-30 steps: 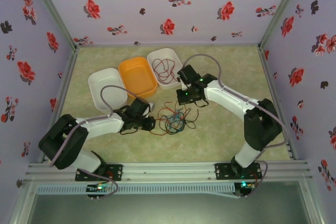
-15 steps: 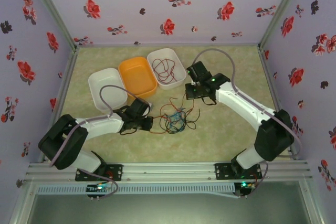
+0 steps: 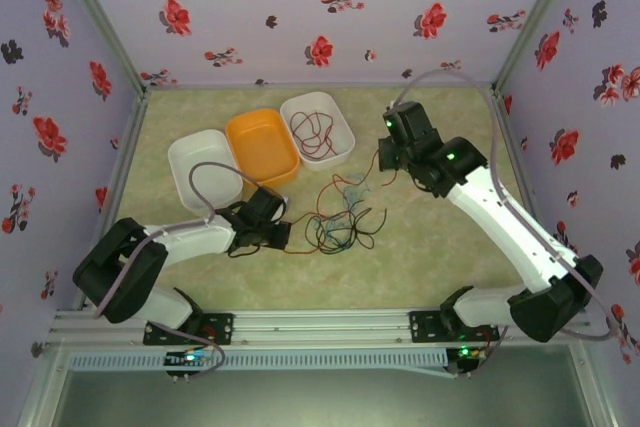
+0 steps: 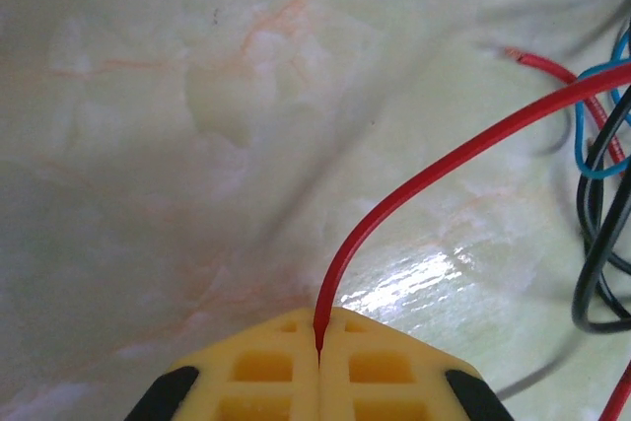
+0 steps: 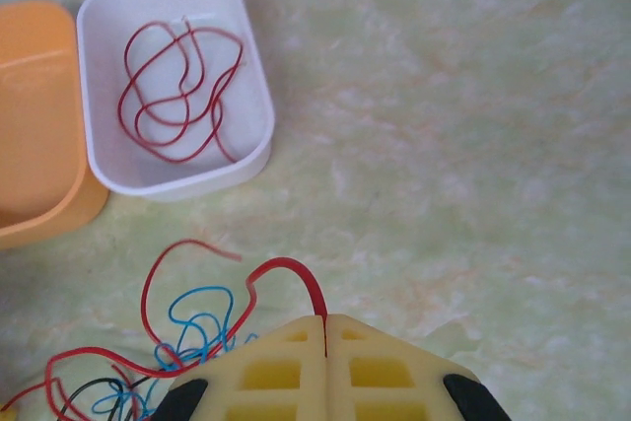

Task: Untangle the cables

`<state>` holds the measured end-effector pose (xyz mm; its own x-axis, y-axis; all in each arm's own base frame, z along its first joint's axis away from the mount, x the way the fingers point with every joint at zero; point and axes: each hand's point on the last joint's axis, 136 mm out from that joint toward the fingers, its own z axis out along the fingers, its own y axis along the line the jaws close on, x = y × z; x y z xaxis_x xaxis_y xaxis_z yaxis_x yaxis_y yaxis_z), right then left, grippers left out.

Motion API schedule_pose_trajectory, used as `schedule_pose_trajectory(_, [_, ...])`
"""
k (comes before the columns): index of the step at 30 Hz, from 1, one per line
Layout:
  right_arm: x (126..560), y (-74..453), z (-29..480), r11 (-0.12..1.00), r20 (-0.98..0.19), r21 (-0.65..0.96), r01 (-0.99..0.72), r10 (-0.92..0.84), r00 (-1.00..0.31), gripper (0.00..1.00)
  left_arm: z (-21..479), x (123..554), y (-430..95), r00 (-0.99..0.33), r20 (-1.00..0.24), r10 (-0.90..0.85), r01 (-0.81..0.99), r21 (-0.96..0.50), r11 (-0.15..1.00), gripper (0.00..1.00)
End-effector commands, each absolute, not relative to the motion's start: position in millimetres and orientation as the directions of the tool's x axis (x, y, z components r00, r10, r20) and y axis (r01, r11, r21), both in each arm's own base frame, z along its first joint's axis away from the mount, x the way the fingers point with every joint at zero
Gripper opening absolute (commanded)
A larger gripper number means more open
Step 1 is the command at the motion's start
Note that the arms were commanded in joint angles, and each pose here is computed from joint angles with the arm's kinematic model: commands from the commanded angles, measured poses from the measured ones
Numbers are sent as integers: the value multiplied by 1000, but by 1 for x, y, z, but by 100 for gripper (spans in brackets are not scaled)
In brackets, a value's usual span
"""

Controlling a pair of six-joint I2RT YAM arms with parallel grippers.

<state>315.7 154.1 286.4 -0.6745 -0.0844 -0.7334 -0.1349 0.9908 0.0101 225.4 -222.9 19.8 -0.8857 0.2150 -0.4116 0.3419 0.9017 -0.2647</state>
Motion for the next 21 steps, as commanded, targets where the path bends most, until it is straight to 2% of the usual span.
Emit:
schedule_pose_trajectory(1, [314,128,319,994,-785,-83,-77,-113,-609,5,16,224,-213,-892,-397,215,326,-236,916,0])
schedule_pose_trajectory(21, [311,102,441,991,-929,-128,-26,-129,-347,4,22,226,-211,-884,-409,226,336,-218,916,0])
